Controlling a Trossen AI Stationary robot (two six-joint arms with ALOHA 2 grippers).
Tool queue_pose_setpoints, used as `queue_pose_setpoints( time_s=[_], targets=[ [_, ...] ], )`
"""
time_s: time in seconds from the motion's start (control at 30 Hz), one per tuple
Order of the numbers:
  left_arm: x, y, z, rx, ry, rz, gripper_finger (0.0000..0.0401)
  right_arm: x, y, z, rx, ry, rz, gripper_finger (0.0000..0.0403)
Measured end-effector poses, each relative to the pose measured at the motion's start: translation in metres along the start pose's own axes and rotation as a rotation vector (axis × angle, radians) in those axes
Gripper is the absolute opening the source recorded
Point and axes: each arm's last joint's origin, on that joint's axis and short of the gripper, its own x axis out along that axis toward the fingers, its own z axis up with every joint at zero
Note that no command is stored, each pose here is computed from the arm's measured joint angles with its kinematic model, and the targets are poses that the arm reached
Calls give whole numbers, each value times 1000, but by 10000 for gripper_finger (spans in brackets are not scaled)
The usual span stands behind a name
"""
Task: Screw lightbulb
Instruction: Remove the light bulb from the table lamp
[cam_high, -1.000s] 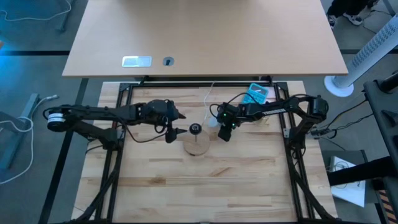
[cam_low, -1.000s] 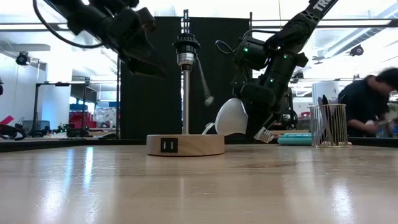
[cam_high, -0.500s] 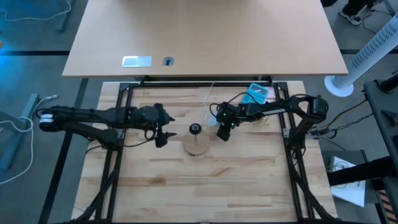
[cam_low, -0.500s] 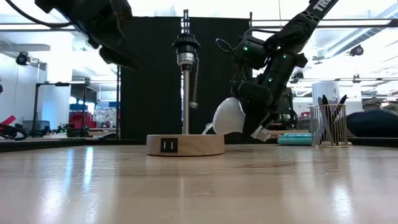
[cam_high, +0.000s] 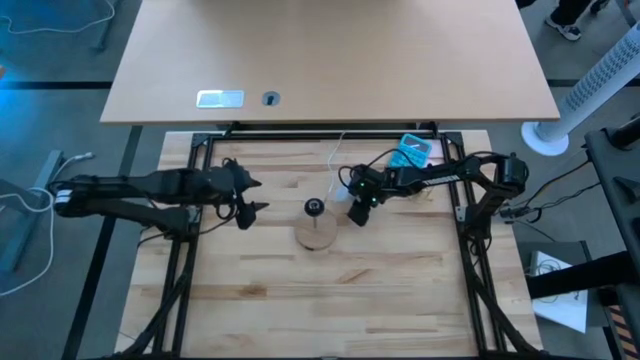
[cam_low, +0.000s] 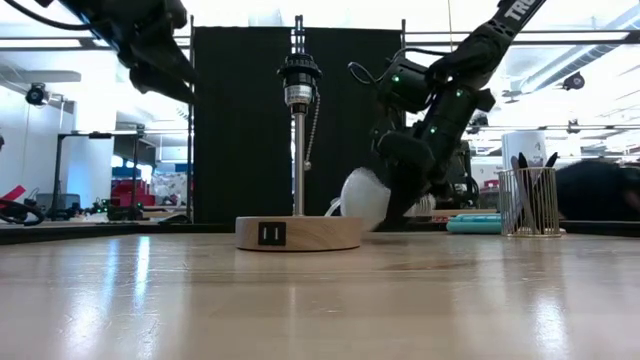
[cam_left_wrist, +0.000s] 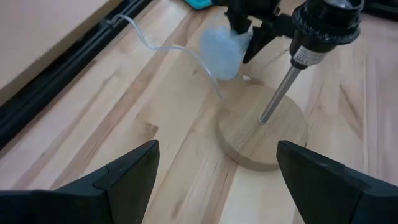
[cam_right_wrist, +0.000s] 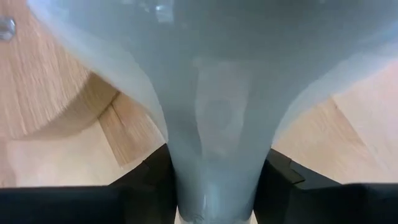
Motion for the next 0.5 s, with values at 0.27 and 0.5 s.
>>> queue_pose_setpoints(
  time_s=[0.27,0.5],
  targets=[
    [-4,1,0,-4,-16,-4,316,25,-2,-1,0,29,-16,125],
    [-4,1,3,-4,-42,6,316,24,2,13,-34,-6,-25,144]
  ],
)
